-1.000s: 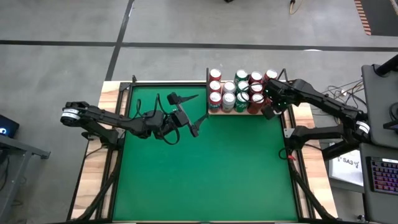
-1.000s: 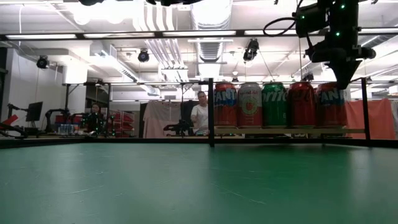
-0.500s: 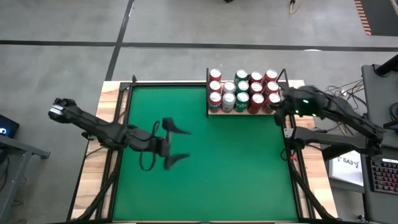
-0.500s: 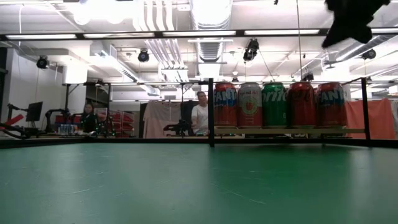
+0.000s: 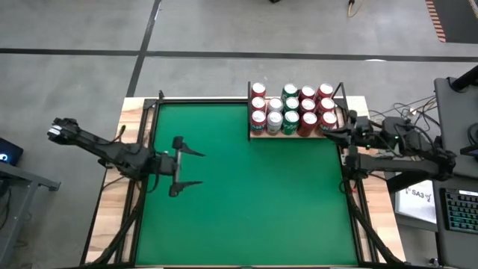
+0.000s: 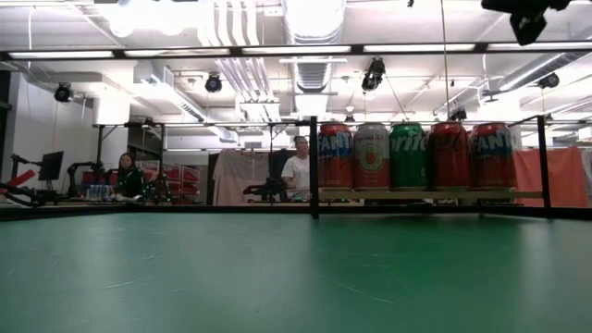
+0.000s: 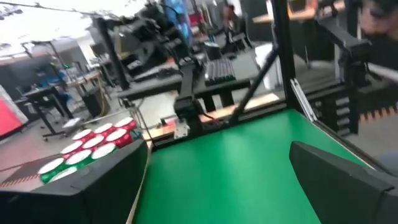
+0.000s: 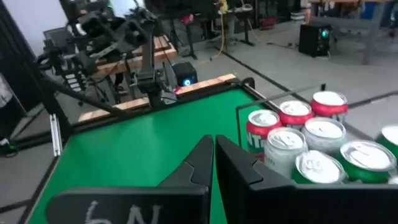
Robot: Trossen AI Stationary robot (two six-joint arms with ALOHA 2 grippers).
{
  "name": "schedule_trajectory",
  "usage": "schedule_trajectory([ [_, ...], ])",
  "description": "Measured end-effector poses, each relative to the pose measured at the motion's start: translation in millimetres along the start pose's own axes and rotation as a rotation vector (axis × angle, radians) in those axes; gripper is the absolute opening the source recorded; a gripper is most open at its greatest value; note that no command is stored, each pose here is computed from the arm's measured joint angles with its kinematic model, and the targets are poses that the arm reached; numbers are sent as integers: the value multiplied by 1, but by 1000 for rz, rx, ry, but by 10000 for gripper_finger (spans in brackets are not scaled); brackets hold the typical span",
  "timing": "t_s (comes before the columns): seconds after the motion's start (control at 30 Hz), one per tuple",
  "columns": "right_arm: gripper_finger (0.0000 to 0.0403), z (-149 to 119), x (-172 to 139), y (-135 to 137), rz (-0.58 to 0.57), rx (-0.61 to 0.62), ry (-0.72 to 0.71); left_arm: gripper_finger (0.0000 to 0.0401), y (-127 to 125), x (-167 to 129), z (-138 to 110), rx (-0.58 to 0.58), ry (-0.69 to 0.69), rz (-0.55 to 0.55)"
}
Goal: Place canned beverage on shelf
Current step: Return to Home Position
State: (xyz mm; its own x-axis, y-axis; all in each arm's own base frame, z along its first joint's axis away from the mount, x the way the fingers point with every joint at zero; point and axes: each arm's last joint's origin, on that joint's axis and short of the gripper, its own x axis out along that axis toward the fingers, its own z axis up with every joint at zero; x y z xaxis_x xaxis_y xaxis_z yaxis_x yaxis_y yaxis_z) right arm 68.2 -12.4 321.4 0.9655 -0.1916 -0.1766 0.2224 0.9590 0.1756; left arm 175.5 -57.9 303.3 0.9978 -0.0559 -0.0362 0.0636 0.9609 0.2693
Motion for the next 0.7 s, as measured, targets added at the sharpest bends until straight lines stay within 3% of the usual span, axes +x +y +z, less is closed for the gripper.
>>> schedule_trajectory([
  [0.37, 9, -15, 21, 0, 31, -117, -43, 377, 9, -56, -43, -103, -163, 102],
  [0.7, 9, -45, 25, -5, 44, -151, -104, 377, 10, -86, -81, -168, -283, 145],
])
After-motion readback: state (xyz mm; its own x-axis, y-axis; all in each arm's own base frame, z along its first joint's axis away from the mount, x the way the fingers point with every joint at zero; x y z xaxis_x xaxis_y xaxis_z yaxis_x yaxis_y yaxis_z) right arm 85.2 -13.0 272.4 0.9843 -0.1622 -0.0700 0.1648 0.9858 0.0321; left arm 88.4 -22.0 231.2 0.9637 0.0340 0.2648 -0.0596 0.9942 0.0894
